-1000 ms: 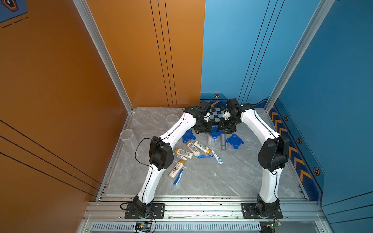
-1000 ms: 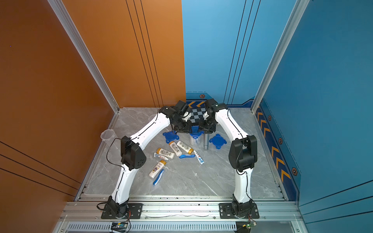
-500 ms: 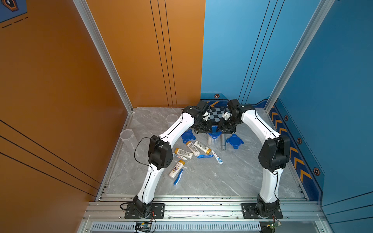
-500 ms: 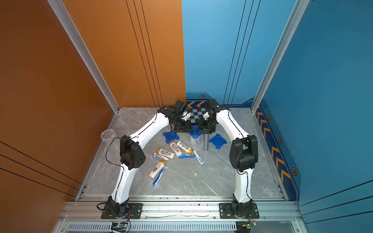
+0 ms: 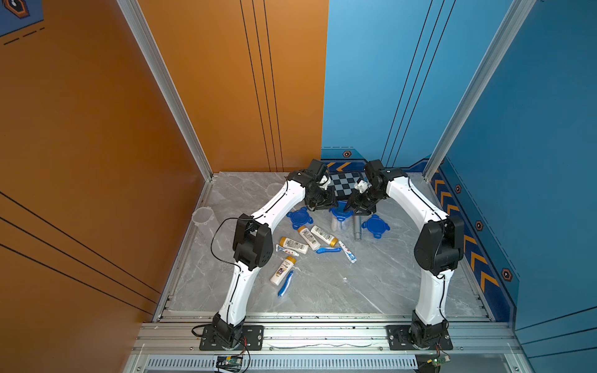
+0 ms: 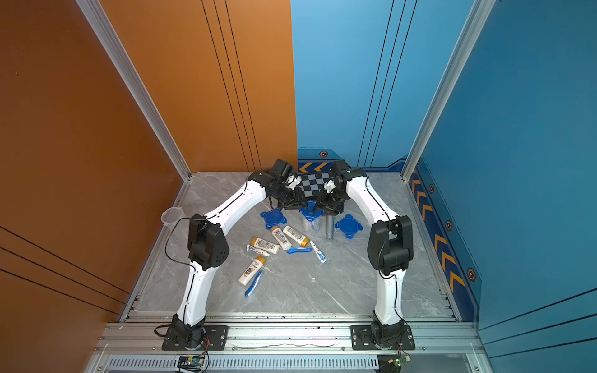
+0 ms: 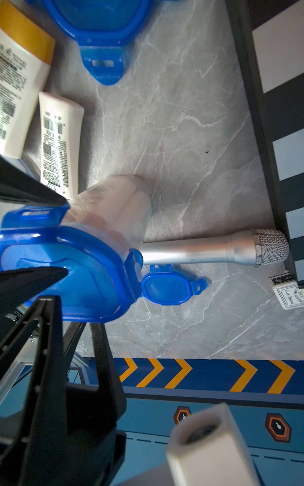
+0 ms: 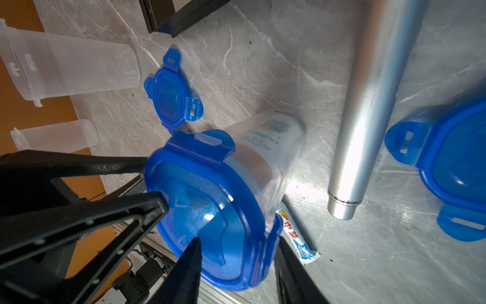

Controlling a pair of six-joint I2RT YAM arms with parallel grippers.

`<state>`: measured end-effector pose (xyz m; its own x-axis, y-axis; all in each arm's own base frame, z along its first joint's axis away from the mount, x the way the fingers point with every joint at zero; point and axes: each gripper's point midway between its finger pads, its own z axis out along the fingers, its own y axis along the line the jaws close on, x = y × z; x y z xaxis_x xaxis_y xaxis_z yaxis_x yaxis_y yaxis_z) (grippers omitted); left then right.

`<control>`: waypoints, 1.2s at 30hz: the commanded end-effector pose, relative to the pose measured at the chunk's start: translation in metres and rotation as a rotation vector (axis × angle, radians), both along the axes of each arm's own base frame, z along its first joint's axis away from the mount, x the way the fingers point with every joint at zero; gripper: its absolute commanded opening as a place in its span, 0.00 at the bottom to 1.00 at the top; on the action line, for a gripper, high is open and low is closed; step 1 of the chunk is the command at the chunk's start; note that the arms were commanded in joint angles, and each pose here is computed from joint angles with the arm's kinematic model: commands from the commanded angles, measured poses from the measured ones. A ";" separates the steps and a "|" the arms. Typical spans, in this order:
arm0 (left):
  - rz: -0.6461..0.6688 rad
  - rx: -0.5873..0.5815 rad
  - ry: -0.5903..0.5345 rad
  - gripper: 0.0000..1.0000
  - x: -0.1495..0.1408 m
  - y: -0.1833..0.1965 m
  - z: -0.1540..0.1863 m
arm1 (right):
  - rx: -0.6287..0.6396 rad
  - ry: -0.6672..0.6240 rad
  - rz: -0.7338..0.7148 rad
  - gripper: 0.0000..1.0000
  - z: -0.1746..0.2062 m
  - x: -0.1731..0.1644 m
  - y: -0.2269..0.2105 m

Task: Pack away toiletry kits
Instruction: Close the fastener on the container.

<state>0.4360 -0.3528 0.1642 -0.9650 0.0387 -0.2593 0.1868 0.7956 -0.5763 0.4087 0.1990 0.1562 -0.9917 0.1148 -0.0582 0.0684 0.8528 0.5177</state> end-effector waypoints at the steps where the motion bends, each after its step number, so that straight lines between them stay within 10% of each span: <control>1: -0.067 -0.086 0.050 0.39 -0.019 -0.025 0.002 | 0.023 0.042 0.030 0.46 -0.026 -0.002 0.019; 28: -0.027 -0.173 0.121 0.44 -0.016 -0.033 -0.001 | 0.032 0.051 0.021 0.46 -0.041 0.003 0.023; 36: 0.018 -0.133 0.077 0.67 -0.007 -0.009 0.003 | -0.008 -0.011 -0.017 0.52 -0.023 0.009 0.002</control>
<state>0.4426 -0.3589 0.1544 -0.9805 -0.0391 -0.1928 0.1021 0.7368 -0.6684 0.4180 0.2051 0.1537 -0.9884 0.1310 -0.0765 0.0667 0.8282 0.5565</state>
